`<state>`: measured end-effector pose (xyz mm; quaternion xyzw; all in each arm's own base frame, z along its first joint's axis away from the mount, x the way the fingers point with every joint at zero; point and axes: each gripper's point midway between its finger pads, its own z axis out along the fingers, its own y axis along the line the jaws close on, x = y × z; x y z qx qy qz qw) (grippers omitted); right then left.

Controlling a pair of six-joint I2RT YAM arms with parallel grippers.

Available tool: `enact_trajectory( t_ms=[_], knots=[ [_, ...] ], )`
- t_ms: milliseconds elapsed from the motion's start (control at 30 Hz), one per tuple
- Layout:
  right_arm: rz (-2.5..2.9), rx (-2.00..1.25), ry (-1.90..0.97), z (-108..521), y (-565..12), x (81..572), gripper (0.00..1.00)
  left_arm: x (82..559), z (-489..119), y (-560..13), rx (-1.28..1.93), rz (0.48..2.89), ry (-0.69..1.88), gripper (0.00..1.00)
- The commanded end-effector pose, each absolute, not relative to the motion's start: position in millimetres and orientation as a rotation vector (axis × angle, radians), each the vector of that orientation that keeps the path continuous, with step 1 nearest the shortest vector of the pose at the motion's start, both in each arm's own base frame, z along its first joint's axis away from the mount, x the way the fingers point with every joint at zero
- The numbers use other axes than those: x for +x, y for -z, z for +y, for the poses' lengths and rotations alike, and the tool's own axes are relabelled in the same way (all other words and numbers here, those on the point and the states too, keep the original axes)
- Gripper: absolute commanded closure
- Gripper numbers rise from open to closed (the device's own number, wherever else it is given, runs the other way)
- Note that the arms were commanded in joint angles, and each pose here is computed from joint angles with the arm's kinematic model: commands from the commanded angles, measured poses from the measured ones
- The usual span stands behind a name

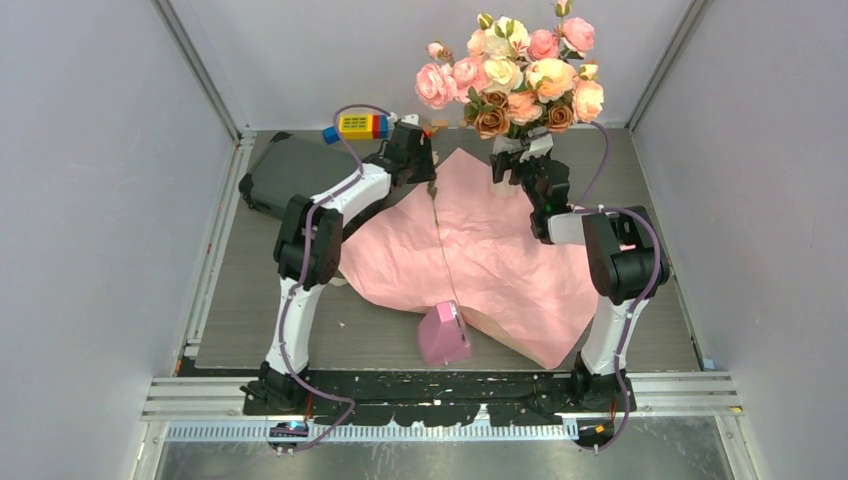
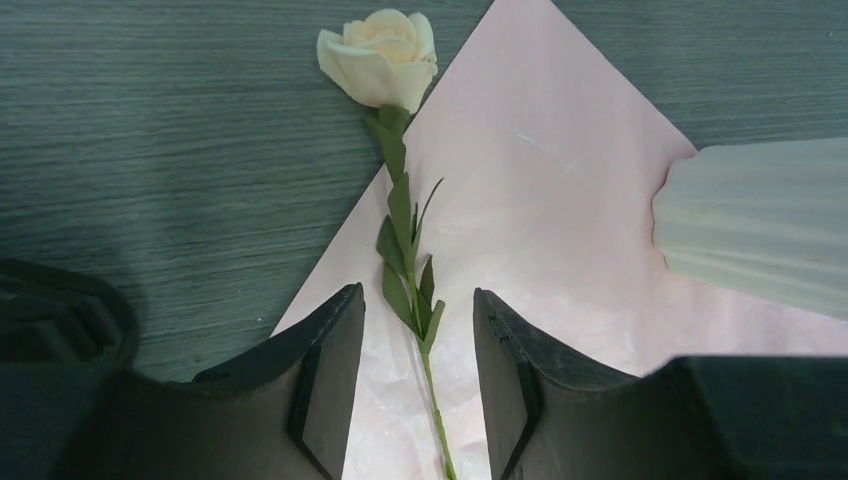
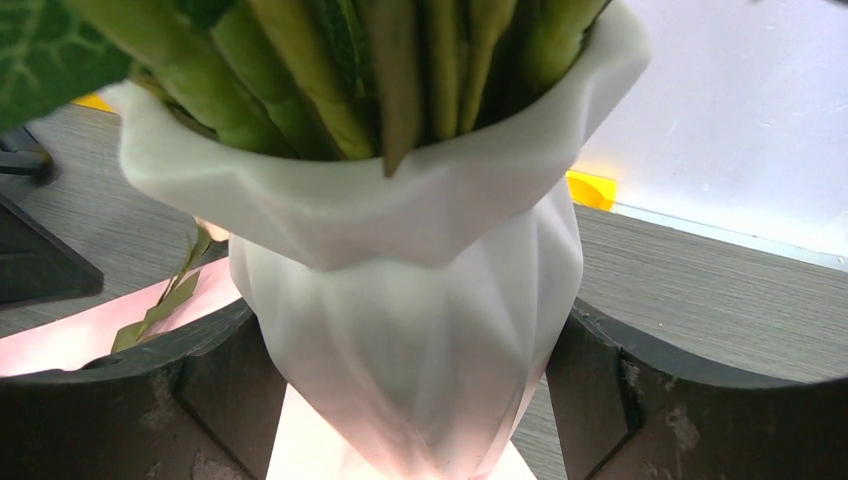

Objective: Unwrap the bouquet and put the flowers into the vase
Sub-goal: Pick up the fake flower from the wrapping paper.

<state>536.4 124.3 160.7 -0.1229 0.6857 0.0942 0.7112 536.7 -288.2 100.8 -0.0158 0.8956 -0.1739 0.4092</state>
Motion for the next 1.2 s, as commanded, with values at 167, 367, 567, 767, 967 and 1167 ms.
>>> enact_trajectory(
  t_ms=[167,367,567,767,967,1167],
  knots=[
    [1.632,-0.265,-0.251,147.0,-132.0,516.4,1.00,541.0,-303.7,-86.8,-0.037,2.291,0.500,0.53],
    [1.607,-0.182,-0.247,142.7,-133.4,512.7,1.00,542.3,-307.9,-70.5,0.008,2.333,0.483,0.56],
    [1.589,-0.079,-0.192,134.1,-135.8,511.5,1.00,540.2,-314.6,-54.2,0.064,2.374,0.460,0.56],
    [1.599,-0.023,-0.146,126.9,-135.2,511.9,1.00,542.0,-317.6,-43.8,0.066,2.390,0.455,0.59],
    [1.599,-0.008,-0.124,124.4,-135.5,511.7,1.00,543.7,-319.4,-42.5,0.051,2.391,0.462,0.74],
    [1.591,-0.010,-0.116,123.4,-138.3,511.8,1.00,544.4,-319.4,-54.4,-0.003,2.354,0.489,1.00]
  ],
)
